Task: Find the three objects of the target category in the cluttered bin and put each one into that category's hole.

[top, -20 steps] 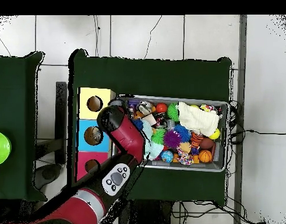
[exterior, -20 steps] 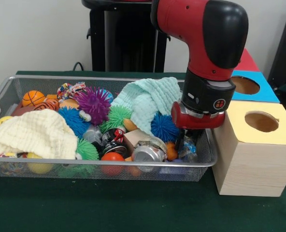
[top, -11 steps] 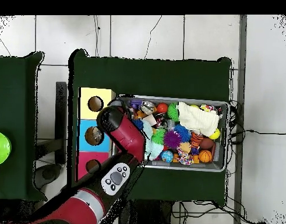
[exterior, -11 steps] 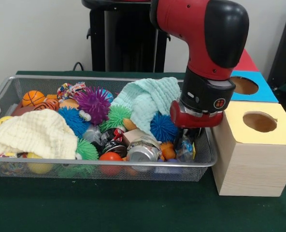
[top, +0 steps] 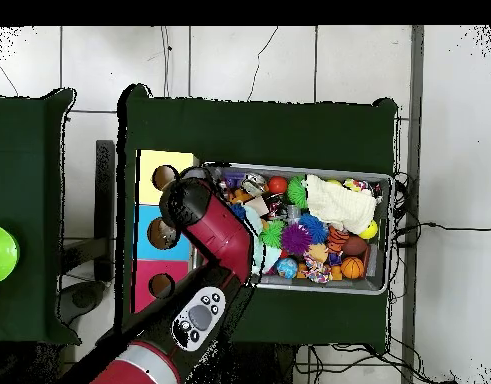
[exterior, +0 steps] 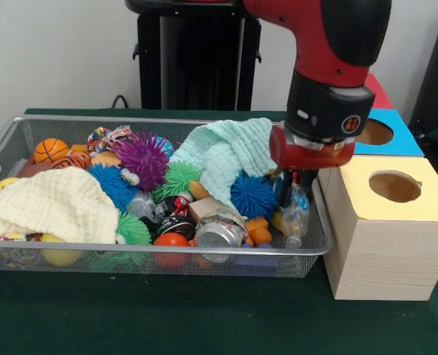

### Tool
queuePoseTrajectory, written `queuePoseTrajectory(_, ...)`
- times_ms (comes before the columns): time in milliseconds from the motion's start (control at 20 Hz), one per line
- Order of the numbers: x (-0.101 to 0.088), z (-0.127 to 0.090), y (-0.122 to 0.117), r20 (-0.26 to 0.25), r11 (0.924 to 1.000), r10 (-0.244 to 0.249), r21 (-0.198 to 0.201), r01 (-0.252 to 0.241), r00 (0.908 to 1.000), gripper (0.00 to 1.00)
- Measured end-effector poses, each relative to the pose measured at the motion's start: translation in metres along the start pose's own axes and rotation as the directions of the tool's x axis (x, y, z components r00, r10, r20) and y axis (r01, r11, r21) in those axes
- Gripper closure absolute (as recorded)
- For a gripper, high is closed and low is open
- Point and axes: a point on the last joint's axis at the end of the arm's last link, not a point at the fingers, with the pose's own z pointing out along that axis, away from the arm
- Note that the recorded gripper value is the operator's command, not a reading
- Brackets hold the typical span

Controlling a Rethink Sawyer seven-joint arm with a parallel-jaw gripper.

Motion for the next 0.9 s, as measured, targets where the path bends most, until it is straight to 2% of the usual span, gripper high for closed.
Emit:
queuePoseTrajectory(200, 0.011, -0.034, -0.002, -0.031, 0.9993, -0.005, 0.037, 0.006, 0.9995, 1.00)
queuePoseTrajectory(400, 0.017, -0.057, -0.001, -0.055, 0.9985, -0.003, 0.055, 0.006, 0.9985, 1.00)
queuePoseTrajectory(450, 0.018, -0.070, -0.001, -0.065, 0.9981, -0.003, 0.062, 0.007, 0.9979, 1.00)
queuePoseTrajectory(750, 0.015, -0.100, 0.005, -0.081, 0.9963, -0.001, 0.085, 0.008, 0.9967, 1.00)
queuePoseTrajectory(900, 0.013, -0.108, 0.008, -0.082, 0.9958, -0.003, 0.091, 0.010, 0.9966, 1.00)
